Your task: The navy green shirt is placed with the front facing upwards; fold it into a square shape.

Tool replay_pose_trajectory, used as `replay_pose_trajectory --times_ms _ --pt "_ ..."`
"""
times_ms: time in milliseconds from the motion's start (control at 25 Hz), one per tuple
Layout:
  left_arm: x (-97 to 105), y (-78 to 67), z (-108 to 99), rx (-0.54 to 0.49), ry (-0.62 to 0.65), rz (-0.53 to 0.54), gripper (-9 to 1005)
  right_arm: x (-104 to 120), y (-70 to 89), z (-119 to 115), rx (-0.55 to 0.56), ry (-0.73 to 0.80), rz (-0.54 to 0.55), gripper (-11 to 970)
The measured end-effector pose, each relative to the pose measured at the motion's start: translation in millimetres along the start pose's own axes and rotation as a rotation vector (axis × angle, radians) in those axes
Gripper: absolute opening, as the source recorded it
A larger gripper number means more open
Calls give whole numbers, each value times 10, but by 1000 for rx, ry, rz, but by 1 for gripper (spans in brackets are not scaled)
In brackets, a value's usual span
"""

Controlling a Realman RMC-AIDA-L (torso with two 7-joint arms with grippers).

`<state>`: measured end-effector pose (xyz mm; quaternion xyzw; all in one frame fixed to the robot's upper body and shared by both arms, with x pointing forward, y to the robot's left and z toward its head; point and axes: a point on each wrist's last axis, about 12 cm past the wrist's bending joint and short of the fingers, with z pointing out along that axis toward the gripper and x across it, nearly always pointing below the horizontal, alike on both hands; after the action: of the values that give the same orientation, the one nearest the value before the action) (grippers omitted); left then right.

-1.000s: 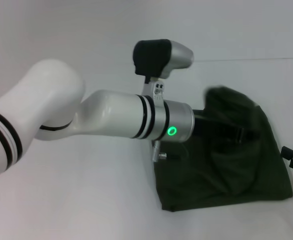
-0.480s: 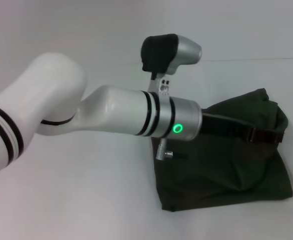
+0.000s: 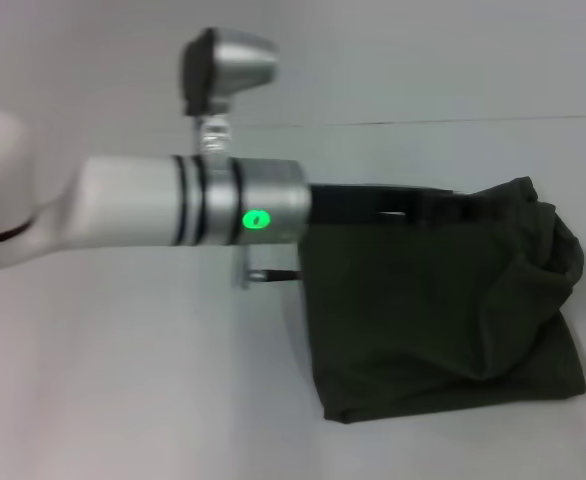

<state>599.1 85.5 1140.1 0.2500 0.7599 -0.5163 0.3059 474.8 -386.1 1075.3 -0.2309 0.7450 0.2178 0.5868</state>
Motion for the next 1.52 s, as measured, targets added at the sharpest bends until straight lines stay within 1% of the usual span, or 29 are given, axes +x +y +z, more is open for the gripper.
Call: replay_pose_trajectory --times_ms 120,200,280,320,360,480,560,640,720,800,960,1160,1280,1400,1520 --pt "25 140 -199 -39 -35 -32 738 -140 -9 250 -56 -13 -11 717" --pt "58 192 -283 -52 -50 -49 738 -245 -18 436 -85 -16 -25 717" --pt "92 214 -323 -57 -56 -59 738 -335 -25 621 -102 -7 -38 717" --pt "104 225 -340 -60 -59 -63 738 -395 -34 828 -104 24 -45 717" --pt "114 229 -348 -61 -60 -65 738 -395 -34 828 -104 24 -45 717" --pt "132 237 -358 -62 -61 -70 738 -432 -39 1076 -92 83 -62 717" --pt "140 240 -362 -62 -60 -73 738 -402 -11 1187 -93 128 -77 717" --pt "148 243 -367 -63 -61 -75 737 -341 35 1234 -107 164 -83 718" --pt "157 245 -370 -64 -61 -78 737 -256 78 1218 -124 199 -83 718" --pt "161 247 -372 -64 -62 -79 737 -161 102 1151 -132 232 -80 718" --pt "164 248 -373 -64 -63 -80 736 48 128 900 -129 272 -57 718" --pt "169 247 -367 -64 -64 -82 735 241 36 498 -23 271 -12 717" --pt "167 244 -361 -63 -63 -83 735 339 6 333 31 279 6 716" --pt "168 243 -356 -63 -64 -83 735 394 -2 245 64 276 20 715" --pt "169 243 -358 -62 -67 -86 734 390 -10 252 80 265 26 712"
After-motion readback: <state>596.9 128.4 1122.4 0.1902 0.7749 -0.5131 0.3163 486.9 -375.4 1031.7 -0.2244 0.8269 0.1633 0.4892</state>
